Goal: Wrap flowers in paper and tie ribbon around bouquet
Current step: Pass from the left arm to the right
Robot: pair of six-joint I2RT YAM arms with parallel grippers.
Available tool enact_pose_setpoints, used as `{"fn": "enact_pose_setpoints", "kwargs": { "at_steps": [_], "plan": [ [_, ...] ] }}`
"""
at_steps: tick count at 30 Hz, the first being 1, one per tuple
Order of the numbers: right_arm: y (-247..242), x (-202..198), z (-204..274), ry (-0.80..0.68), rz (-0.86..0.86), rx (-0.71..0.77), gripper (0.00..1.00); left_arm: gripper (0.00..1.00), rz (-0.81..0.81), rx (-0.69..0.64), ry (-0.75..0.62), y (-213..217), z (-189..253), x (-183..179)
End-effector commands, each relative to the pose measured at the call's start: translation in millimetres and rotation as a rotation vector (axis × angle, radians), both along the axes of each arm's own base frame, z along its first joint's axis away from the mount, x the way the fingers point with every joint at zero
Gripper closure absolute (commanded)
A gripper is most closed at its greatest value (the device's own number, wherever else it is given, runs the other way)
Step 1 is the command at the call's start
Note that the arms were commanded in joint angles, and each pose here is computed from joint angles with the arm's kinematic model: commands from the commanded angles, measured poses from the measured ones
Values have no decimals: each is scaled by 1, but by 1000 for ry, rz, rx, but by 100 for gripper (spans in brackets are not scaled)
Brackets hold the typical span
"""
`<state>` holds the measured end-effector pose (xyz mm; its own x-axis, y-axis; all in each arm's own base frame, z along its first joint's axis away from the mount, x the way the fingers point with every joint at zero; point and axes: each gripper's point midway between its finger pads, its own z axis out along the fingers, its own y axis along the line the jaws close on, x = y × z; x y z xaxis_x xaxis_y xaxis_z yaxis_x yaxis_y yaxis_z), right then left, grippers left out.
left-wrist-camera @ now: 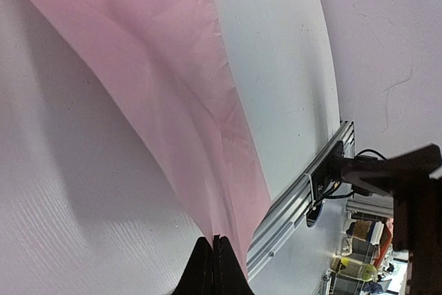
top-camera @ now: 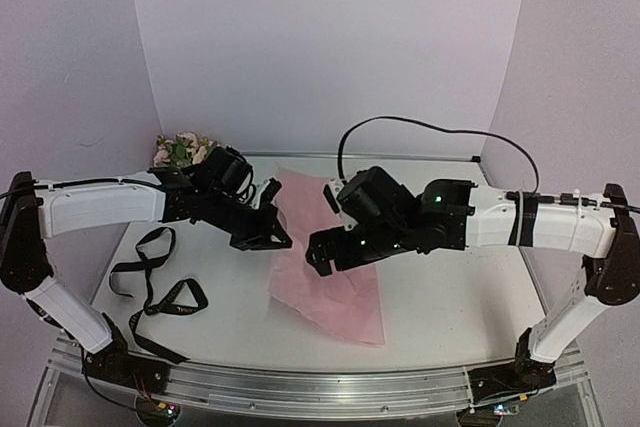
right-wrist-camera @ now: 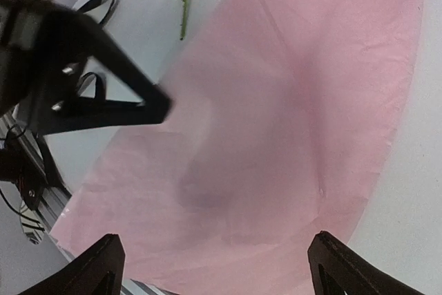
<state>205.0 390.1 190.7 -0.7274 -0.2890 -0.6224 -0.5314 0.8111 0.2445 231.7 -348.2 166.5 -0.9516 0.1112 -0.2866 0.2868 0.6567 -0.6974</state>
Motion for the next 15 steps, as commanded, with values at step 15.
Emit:
{"fn": "enact_pose_setpoints", "kwargs": {
  "at_steps": [15],
  "plan": [
    [17,-37,-18,-184,222,-223,2,100,60,-102,244,-12,-22,-5]
  ]
}}
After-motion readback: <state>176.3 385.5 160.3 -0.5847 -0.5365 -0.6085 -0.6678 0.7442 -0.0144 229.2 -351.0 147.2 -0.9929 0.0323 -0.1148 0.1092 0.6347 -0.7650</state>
